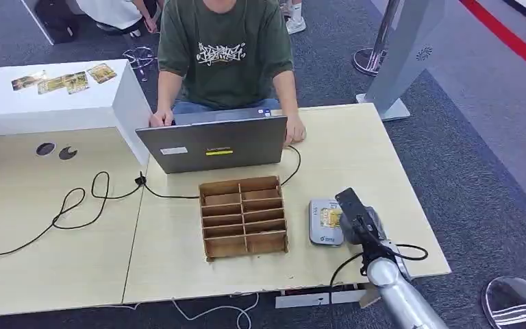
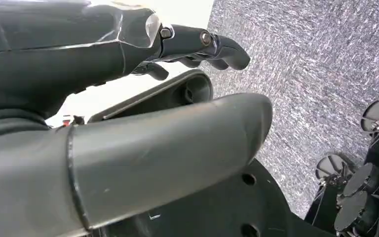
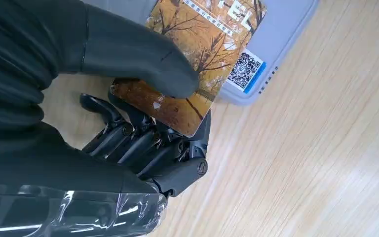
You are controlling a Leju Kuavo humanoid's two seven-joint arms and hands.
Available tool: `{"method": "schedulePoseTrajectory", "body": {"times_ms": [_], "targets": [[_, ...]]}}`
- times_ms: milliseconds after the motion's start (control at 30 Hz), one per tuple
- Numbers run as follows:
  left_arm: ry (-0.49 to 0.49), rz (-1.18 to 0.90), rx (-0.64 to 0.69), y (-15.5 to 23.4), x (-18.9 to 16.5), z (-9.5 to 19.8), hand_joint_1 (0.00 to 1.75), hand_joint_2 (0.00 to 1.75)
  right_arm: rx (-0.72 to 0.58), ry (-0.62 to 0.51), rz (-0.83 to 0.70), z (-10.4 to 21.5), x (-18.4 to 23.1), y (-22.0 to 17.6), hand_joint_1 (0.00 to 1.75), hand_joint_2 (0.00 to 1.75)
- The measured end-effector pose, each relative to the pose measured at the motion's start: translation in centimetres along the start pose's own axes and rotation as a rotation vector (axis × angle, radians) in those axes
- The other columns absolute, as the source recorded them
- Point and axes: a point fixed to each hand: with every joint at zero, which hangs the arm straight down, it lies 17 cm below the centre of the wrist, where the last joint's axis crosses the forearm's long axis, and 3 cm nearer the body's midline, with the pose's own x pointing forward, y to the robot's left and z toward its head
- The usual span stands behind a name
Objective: Pass the card to the sensor for recognition and then transmit it.
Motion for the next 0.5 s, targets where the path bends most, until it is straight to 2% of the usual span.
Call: {"method": "schedulePoseTrajectory", "body": {"times_ms": [267,500], "targets": [[0.001,0.002,-0.001,0.0,0.0,0.0,0.00,0.00,0.007,-0.005,0.008,-0.2,0.3,0.1,1.75,1.75],[0.000,0.014,-0.003,0.0,0.0,0.0,0.00,0.00,-0.153,-0.103,0.034,-0.1,3.0,-2.8,1.75,1.75]]}}
